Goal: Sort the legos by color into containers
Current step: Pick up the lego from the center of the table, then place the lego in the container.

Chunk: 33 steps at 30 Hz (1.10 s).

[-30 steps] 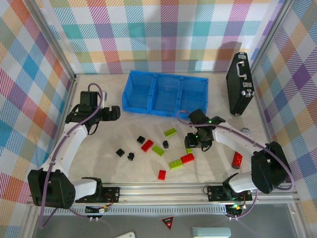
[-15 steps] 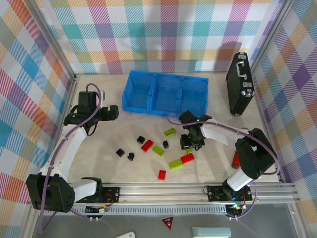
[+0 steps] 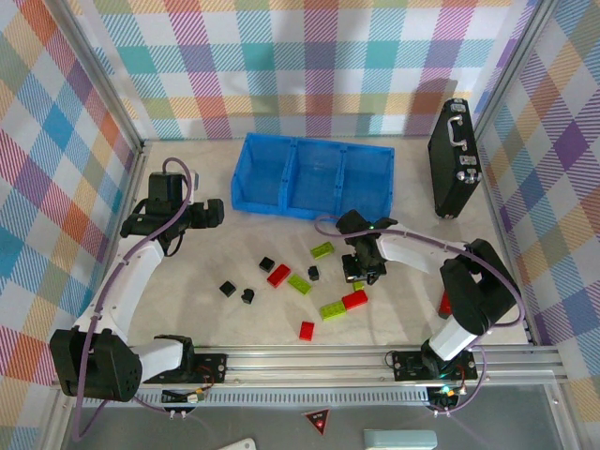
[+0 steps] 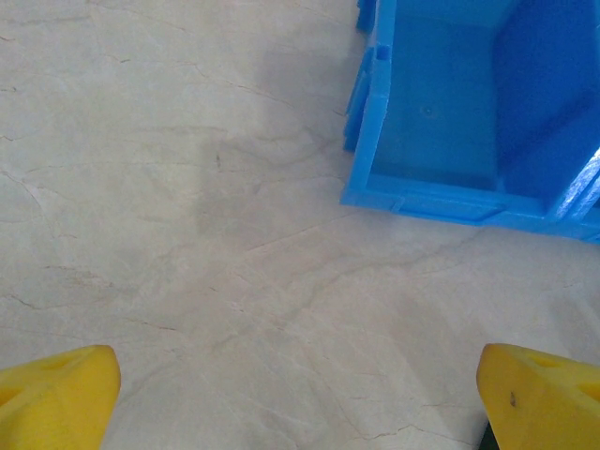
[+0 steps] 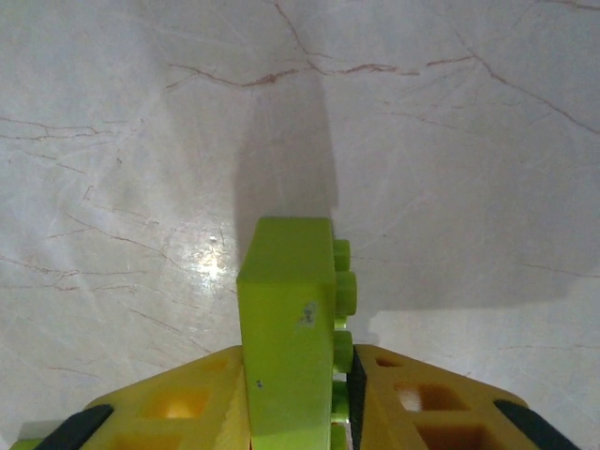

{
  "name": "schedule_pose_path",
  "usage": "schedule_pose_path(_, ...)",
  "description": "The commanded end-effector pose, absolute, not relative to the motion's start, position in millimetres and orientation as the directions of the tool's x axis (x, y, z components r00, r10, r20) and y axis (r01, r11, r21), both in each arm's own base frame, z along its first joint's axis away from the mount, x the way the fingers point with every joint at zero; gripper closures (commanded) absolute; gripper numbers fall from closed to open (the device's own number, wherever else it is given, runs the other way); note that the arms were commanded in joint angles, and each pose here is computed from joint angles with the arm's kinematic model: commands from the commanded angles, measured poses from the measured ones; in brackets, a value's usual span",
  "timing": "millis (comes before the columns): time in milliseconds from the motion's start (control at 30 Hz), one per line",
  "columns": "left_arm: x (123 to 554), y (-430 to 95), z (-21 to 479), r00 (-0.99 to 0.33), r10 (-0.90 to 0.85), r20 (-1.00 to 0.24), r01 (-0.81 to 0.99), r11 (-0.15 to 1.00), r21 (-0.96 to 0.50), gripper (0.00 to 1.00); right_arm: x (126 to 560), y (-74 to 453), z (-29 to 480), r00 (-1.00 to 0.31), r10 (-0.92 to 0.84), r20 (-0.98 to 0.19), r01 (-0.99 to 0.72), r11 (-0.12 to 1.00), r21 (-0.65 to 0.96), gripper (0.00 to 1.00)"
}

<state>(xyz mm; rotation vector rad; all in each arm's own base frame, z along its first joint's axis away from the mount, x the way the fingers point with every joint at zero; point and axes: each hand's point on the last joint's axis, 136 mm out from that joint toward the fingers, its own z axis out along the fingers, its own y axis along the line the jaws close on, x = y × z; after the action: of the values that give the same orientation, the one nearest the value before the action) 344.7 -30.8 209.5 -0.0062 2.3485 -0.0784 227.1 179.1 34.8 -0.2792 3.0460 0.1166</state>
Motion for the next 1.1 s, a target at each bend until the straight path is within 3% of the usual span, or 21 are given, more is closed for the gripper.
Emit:
schedule_pose_path(0, 343, -27, 211, -0.696, -0.011, -0.718, 0.022, 0.999, -0.037, 0.03, 231, 181, 38, -0.979, -0.180, -0.097, -0.185, 0.981, 0.053, 0.71)
schedule_pose_path(233, 343, -28, 210, -0.699, -0.011, -0.715, 0.023, 0.999, -0.038, 0.03, 233, 181, 46, -0.978, -0.176, -0.111, -0.183, 0.982, 0.052, 0.79)
schedule_pose_path(567, 343, -28, 210, -0.699, -0.011, -0.715, 0.023, 0.999, -0.037, 0.03, 256, 199, 85, -0.966, -0.169, -0.195, -0.191, 0.977, 0.095, 0.81)
schedule_pose_path(1067, 343, -30, 211, -0.696, -0.019, -0.718, 0.027, 0.998, -0.053, 0.04, 370, 285, 149, -0.907, -0.166, -0.386, -0.247, 0.954, 0.169, 0.83)
